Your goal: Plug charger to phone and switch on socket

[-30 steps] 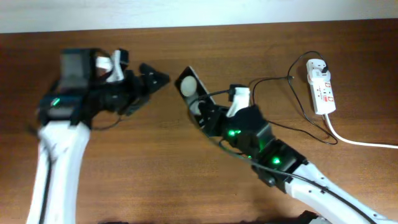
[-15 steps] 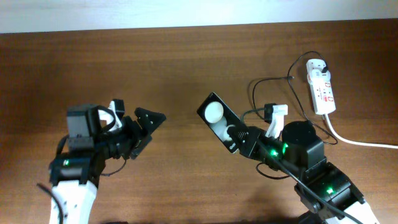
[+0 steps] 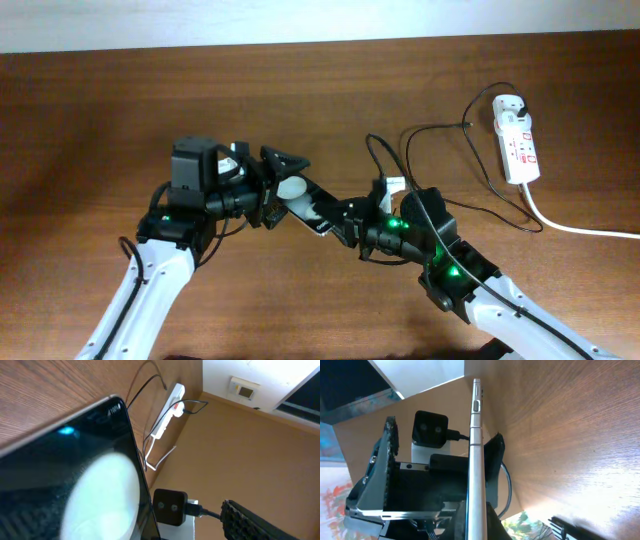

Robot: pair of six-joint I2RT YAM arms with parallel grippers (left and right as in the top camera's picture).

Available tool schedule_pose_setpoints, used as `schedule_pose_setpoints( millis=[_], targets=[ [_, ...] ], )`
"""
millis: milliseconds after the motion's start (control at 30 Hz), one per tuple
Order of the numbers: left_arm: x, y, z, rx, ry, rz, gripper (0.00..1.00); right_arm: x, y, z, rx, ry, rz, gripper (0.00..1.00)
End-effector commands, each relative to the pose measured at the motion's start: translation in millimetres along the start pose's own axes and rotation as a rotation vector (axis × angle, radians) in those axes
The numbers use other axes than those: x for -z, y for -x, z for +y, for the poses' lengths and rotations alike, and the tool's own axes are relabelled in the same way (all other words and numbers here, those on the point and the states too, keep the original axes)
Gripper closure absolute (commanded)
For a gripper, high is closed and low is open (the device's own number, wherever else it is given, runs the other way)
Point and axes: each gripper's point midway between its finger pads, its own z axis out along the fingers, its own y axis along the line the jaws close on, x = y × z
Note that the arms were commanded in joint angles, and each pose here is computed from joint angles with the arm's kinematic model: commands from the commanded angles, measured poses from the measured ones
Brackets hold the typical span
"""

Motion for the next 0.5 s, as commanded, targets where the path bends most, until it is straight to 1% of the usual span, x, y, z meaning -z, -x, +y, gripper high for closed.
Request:
schedule_pose_setpoints(
  millis=[0,67,100,167,200,233,300,367,467],
  targets=[
    [-6,-1,0,0.027,0.015,-0.027,0.27,-1,-5,16,-0.002,0.054,-0.007,0.96],
    [-7,-1,0,0.059,0.015,-0.025,0.40,-2,-2,15,-0.004,0.054,-0.023,0.96],
    [-7,-1,0,0.072,0.015,-0.025,0.52,-3,2,15,-0.027,0.053,-0.039,0.96],
    [-7,-2,0,0.084,0.015,-0.024,0.73,-6,8,10,-0.109,0.043,-0.060,0.96],
    [-7,-2,0,0.087,0.015,-0.025,0.77,-6,9,10,-0.113,0.044,-0.068,0.96],
    [-7,-2,0,0.087,0.015,-0.025,0.80,-6,9,10,-0.143,0.048,-0.067,0.96],
    [-7,-2,0,0.105,0.015,-0.024,0.82,-6,13,11,-0.167,0.055,-0.087,0.96],
    [-7,-4,-1,0.159,0.012,-0.010,0.79,-5,15,12,-0.171,0.059,-0.101,0.96],
    [-9,-10,-1,0.157,0.016,0.005,0.74,-5,16,12,-0.171,0.060,-0.105,0.96]
  ],
)
